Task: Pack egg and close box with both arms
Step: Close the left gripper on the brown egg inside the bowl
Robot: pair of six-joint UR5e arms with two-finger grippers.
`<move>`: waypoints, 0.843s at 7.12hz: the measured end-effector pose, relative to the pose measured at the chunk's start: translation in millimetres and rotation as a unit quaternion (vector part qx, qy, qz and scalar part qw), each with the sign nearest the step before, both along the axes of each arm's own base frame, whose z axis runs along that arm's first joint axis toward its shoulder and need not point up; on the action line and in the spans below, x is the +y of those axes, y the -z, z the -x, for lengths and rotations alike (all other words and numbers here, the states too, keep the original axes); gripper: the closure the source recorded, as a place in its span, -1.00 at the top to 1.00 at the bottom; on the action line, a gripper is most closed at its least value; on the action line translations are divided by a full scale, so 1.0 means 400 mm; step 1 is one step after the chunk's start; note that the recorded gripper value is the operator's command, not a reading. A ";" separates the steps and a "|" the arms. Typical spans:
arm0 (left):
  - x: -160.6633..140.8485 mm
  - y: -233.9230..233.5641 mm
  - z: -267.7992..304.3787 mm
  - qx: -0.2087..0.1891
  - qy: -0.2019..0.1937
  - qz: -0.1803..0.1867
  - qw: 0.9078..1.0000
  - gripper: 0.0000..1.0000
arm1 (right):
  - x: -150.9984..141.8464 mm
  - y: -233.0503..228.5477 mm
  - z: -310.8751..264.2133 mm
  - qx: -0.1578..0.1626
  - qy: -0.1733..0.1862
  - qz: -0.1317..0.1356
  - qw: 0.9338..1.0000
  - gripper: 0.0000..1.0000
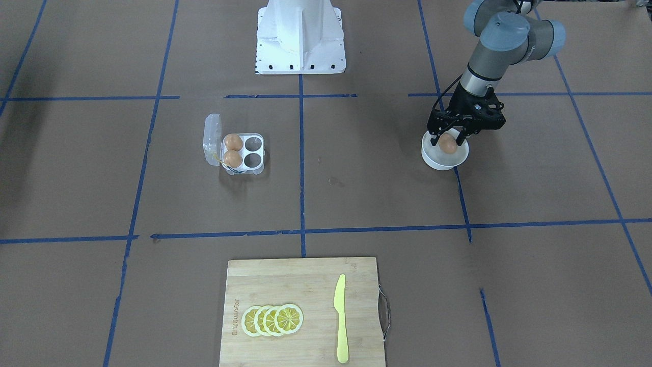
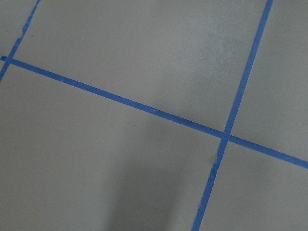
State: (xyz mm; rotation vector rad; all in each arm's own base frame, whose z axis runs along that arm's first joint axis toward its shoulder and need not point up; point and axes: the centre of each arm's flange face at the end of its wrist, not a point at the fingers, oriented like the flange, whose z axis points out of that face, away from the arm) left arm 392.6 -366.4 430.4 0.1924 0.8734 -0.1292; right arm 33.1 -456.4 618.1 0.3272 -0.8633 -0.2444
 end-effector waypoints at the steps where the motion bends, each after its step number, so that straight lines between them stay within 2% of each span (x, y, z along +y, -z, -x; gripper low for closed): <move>1: -0.002 0.006 -0.005 -0.001 0.000 0.000 1.000 0.33 | 0.000 0.000 0.000 0.000 0.000 0.000 1.000 1.00; 2: -0.004 0.009 -0.007 -0.002 0.000 0.000 1.000 0.27 | 0.000 0.000 0.000 0.000 0.000 0.000 1.000 1.00; 6: -0.009 -0.007 -0.014 -0.013 0.005 -0.007 1.000 0.32 | -0.002 0.002 0.000 0.000 0.000 -0.001 1.000 1.00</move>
